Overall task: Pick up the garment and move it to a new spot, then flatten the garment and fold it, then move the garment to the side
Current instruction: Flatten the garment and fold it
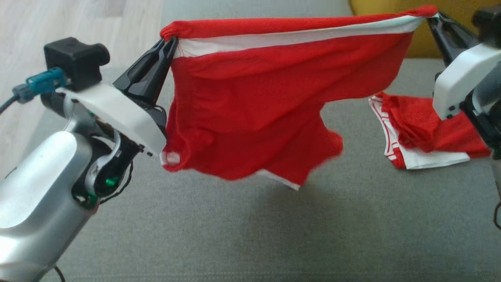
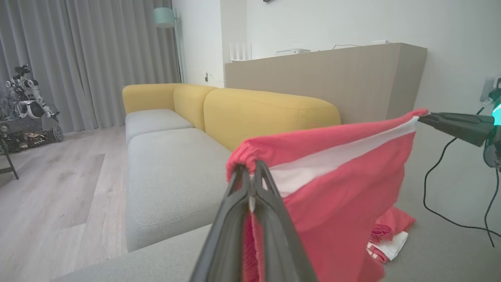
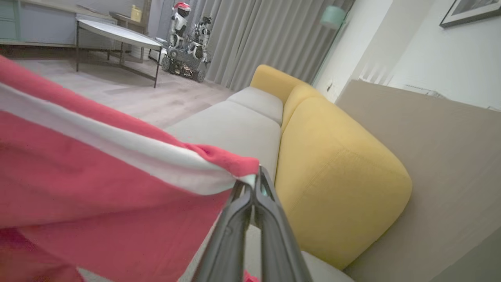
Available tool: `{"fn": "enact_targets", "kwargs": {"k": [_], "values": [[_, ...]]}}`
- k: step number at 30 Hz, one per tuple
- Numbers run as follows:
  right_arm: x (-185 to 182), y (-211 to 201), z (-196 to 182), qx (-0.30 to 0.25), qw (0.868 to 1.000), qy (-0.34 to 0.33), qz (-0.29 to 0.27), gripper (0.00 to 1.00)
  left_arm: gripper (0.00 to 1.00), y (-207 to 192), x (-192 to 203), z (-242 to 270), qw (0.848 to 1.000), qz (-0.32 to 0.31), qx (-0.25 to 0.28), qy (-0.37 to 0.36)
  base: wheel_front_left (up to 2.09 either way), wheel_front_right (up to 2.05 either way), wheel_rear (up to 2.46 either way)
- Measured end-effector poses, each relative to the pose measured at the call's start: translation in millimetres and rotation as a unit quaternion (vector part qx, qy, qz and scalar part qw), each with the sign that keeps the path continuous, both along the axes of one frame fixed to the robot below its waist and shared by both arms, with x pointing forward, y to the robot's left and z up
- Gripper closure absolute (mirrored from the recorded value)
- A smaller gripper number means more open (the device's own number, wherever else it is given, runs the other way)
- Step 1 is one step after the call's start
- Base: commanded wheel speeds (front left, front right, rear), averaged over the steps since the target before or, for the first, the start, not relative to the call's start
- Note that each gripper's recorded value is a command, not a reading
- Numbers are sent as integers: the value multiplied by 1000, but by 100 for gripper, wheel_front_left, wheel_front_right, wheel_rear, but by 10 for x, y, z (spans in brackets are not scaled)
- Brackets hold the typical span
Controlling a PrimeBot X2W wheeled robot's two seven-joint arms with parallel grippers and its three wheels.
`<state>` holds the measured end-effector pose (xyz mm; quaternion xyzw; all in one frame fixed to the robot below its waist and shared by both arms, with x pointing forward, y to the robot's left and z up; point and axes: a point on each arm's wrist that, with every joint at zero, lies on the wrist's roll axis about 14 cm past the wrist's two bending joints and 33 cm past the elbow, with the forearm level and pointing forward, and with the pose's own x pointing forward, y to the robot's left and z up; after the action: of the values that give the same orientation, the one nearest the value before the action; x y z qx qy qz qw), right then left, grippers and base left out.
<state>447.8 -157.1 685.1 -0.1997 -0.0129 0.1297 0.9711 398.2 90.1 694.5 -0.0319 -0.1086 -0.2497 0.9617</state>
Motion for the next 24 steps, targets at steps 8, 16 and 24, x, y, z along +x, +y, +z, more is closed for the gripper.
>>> {"fn": "enact_targets", "kwargs": {"k": [8, 16, 24], "values": [[475, 257, -92, 31, 998, 40, 33, 100, 100, 141, 639, -237, 997, 26, -47, 53, 0, 0, 0], [1448, 540, 407, 114, 990, -52, 67, 100, 100, 302, 1792, 94, 996, 64, -55, -7, 0, 0, 0], [2018, 653, 238, 164, 978, -110, 69, 100, 100, 386, 2431, -126, 991, 85, -104, -6, 0, 0, 0]]}}
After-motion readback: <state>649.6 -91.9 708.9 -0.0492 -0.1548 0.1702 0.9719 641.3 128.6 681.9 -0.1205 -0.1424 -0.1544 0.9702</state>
